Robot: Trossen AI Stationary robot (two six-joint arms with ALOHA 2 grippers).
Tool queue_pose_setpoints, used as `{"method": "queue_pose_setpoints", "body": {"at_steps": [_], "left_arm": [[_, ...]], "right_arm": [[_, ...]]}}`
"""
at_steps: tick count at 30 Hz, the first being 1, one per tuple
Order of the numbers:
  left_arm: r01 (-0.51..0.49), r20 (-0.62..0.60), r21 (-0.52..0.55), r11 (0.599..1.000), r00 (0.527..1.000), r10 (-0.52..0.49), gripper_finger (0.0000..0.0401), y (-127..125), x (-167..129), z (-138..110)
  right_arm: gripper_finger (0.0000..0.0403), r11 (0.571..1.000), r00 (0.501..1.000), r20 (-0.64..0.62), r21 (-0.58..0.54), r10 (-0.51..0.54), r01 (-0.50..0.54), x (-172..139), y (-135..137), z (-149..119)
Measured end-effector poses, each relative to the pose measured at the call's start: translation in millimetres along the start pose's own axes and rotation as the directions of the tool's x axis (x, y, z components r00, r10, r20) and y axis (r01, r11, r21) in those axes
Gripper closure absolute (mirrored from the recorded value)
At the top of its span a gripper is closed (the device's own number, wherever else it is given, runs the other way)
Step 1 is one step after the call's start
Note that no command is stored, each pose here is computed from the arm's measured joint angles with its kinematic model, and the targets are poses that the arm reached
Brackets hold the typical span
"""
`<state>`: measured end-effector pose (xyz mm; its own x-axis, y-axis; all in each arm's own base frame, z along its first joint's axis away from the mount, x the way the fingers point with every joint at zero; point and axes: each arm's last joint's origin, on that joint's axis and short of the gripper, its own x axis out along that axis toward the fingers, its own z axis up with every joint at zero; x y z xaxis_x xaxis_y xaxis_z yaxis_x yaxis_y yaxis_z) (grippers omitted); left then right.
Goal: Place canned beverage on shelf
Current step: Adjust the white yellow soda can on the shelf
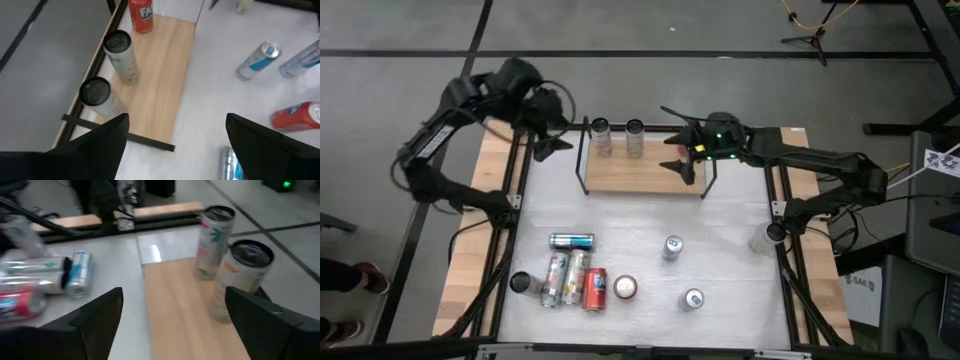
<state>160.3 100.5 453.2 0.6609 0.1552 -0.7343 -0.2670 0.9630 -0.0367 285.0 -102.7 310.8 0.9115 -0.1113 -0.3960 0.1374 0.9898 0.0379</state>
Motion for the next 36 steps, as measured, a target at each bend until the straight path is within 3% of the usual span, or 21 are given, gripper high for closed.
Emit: {"method": "queue_pose_setpoints", "body": {"at_steps": [8, 17, 26, 36], "left_arm": [[-0.010, 0.145, -0.040, 0.999, 0.989, 0.016, 0.0077, -10.8, 15.8, -52.1], [0.003, 0.121, -0.088, 0.996, 0.993, 0.008, 0.0077, -9.8, 63.1, -101.9], [0.034, 0.167, -0.073, 0.997, 0.986, -0.021, 0.0077, -6.8, 104.5, -121.6], [0.056, 0.181, -0.092, 0.994, 0.983, -0.039, 0.0077, -6.3, 111.6, -124.8]], "right_arm": [[0.0056, 0.993, 0.993, -0.015, -0.032, -0.114, 0.113, 26.7, -8.9, -9.8], [0.0056, 0.937, 0.937, 0.034, -0.032, -0.347, 0.348, 51.6, -21.5, -15.7], [0.0056, 0.843, 0.843, -0.016, -0.052, -0.538, 0.536, 72.5, -37.7, -33.7], [0.0056, 0.836, 0.836, -0.017, -0.022, -0.548, 0.548, 94.8, -55.8, -52.2]]}}
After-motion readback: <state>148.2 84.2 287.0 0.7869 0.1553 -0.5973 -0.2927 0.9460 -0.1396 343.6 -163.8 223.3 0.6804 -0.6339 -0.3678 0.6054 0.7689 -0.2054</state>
